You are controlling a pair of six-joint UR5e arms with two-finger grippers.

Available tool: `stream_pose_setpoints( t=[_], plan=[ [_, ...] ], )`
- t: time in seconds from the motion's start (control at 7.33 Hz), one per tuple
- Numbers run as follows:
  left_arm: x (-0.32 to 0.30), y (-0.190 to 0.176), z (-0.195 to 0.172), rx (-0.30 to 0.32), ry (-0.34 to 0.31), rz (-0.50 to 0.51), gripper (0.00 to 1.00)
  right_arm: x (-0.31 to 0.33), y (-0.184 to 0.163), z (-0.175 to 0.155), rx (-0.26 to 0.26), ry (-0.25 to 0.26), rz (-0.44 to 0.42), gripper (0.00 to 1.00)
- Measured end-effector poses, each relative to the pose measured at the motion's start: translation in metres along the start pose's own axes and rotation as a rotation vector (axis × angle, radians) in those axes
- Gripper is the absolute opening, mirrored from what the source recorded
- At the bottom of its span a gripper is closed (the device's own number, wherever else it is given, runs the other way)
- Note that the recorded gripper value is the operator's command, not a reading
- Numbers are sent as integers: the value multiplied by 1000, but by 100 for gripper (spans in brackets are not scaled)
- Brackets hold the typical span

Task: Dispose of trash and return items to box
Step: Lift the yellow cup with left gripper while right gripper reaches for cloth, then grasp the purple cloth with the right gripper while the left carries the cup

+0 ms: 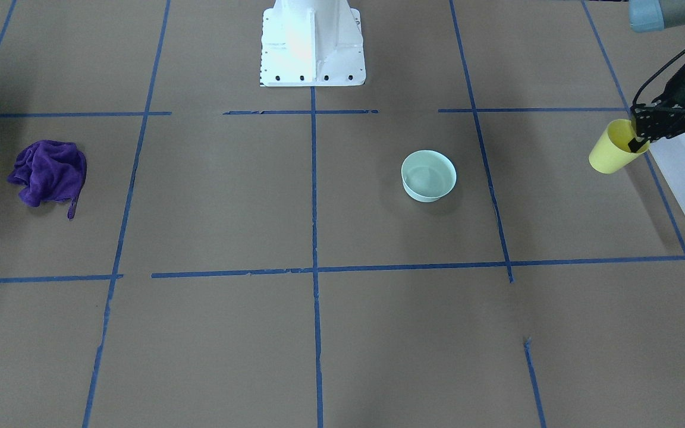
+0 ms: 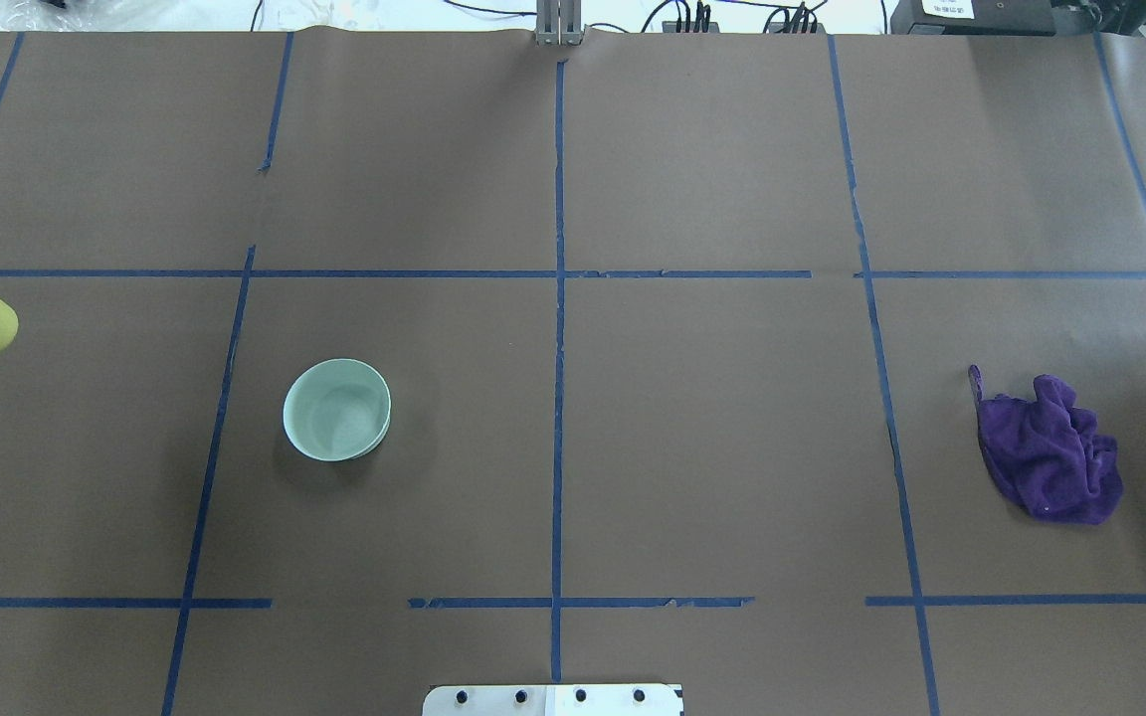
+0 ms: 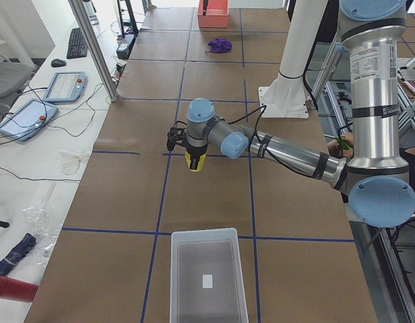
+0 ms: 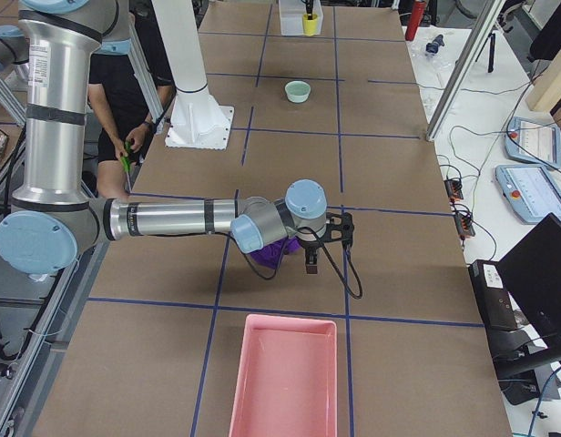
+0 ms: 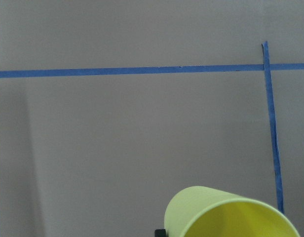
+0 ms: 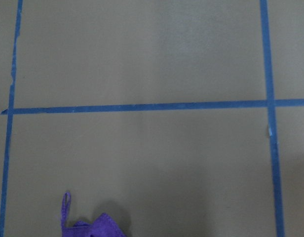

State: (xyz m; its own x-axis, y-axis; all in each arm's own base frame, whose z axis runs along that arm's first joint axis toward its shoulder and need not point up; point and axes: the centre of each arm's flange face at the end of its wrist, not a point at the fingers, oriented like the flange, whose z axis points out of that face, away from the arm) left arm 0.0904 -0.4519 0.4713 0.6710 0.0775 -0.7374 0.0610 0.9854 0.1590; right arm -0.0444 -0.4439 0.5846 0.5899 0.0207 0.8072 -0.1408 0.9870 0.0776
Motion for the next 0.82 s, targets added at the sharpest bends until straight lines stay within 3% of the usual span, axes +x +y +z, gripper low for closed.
stream_pose_setpoints(
  t=[0.41,0.82],
  plan=[
    [-24,-52,-63,26,-84,55,0,-28,61,51,-10,-32,9,100],
    [-55,-84,-107,64,-210,112,0,-49,103,95,-58,17,-49,100]
  ],
)
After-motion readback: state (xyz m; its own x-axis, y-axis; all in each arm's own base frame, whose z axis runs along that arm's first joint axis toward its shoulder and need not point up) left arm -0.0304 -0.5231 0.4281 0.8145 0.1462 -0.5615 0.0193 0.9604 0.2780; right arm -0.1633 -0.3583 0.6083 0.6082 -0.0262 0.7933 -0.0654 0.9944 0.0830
